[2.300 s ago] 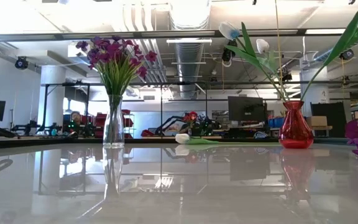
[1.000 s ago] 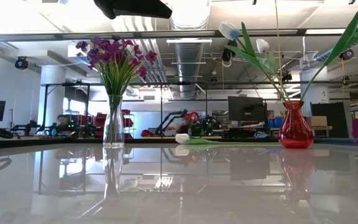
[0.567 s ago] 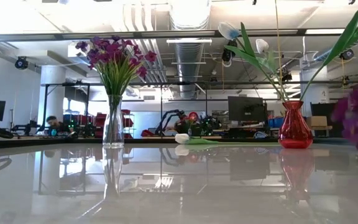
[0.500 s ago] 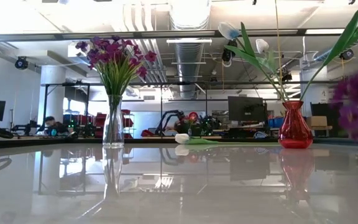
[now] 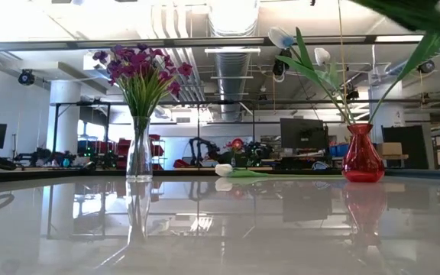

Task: Sort flowers into vase by color
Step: Put the violet flower into the transparent vase

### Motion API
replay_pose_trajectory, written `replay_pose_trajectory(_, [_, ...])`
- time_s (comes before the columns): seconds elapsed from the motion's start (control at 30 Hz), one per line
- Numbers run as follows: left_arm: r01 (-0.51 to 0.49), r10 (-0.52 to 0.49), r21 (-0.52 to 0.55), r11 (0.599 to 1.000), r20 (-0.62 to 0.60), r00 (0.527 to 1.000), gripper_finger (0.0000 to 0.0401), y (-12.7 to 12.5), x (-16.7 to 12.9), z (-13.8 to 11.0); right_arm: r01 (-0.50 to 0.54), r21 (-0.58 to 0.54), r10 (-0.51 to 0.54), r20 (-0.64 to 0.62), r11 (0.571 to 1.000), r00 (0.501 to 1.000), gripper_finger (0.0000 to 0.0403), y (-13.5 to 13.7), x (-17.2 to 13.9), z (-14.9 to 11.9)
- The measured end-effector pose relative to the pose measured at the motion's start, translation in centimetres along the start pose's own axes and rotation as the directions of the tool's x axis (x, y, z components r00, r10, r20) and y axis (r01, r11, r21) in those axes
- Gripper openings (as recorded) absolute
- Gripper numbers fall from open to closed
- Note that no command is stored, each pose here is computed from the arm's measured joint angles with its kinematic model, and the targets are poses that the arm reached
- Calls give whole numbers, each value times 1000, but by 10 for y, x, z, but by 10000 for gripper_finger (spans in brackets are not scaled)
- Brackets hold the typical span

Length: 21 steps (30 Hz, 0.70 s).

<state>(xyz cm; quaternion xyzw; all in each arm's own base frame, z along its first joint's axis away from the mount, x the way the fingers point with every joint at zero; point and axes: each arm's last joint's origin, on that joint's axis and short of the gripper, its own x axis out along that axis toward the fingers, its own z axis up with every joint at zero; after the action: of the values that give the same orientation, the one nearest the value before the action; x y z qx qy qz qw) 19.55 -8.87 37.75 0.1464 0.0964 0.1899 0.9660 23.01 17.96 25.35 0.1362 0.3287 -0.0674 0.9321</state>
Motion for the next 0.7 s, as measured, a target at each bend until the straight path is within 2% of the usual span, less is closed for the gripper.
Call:
replay_pose_trajectory(0.1, [-75, 75, 23, 997, -31, 997, 261, 17, -8, -5, -18, -96, 33, 156, 995, 987, 22, -7, 12, 34])
replay_pose_trajectory(0.17, [-131, 132, 33, 991, -44, 990, 261, 29, -12, -8, -1, -156, 43, 270, 988, 962, 22, -14, 19, 56])
replay_pose_trajectory(0.27, [-193, 195, 54, 980, -57, 979, 261, 44, -18, -14, 68, -207, 31, 444, 976, 896, 22, -31, 25, 85])
replay_pose_trajectory(0.4, [-253, 257, 54, 966, -65, 964, 261, 59, -28, -26, 188, -203, -18, 631, 961, 776, 22, -54, 28, 117])
replay_pose_trajectory(0.53, [-272, 269, -37, 962, -68, 961, 261, 64, -34, -42, 251, -178, -43, 729, 951, 683, 22, -71, 34, 136])
replay_pose_trajectory(0.6, [-274, 267, -99, 957, -78, 961, 261, 62, -34, -54, 256, -189, -33, 742, 948, 670, 22, -76, 41, 139])
replay_pose_trajectory(0.7, [-277, 263, -165, 946, -102, 959, 261, 55, -31, -75, 261, -198, -34, 733, 945, 679, 22, -81, 55, 138])
